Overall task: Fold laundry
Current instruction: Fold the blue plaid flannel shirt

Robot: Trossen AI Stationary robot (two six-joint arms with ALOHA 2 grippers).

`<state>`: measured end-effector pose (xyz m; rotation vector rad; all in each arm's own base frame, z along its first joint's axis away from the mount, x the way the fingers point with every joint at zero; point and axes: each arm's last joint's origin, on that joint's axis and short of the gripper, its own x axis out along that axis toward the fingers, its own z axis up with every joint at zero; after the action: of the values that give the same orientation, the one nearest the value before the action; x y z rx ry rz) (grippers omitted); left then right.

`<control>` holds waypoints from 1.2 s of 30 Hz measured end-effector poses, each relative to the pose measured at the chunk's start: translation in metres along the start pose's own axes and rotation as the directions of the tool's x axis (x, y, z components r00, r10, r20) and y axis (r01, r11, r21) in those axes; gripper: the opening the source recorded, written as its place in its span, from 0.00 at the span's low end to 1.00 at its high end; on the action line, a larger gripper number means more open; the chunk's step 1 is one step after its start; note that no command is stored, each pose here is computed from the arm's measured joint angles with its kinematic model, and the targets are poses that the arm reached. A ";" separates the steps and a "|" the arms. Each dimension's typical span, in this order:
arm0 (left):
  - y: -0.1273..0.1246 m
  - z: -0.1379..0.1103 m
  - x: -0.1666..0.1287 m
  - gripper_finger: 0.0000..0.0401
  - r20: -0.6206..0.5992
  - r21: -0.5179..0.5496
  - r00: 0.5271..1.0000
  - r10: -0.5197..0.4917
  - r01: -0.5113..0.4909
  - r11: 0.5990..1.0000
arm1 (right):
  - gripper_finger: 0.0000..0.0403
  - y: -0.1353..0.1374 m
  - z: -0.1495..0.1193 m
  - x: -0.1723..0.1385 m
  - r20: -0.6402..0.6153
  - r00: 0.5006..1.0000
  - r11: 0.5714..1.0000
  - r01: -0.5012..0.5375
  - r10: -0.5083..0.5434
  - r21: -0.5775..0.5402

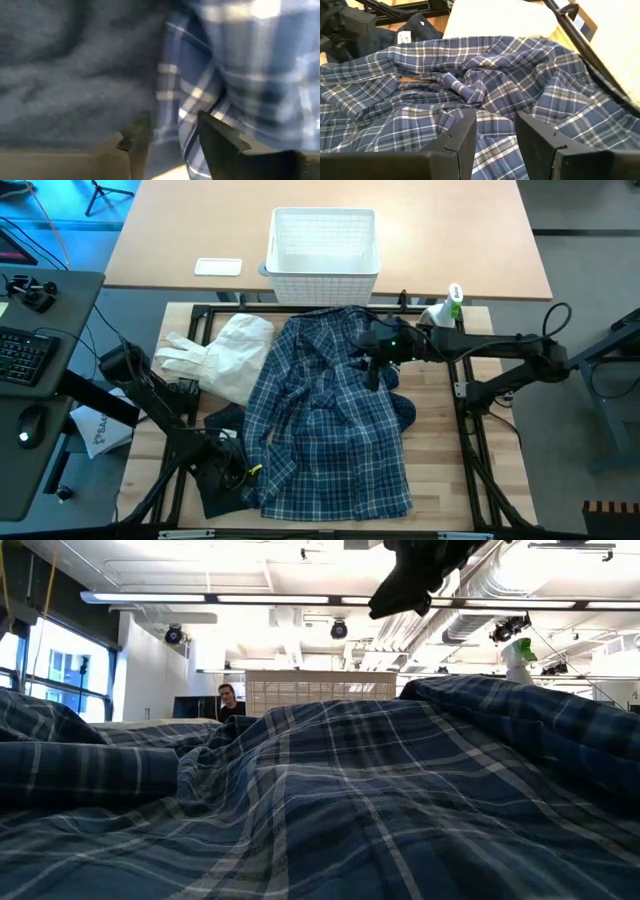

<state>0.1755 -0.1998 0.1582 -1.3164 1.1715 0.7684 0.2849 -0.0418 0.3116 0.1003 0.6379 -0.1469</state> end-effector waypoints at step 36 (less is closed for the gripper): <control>-0.065 0.011 -0.338 0.00 0.588 0.786 0.289 -0.755 0.018 0.618 | 0.32 -0.003 0.019 0.000 0.240 0.967 0.975 0.025 -0.078 0.219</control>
<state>0.1422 -0.1363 0.4955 -0.3387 0.0409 0.4278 0.2960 -0.0472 0.3266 0.2702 0.3729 -0.2748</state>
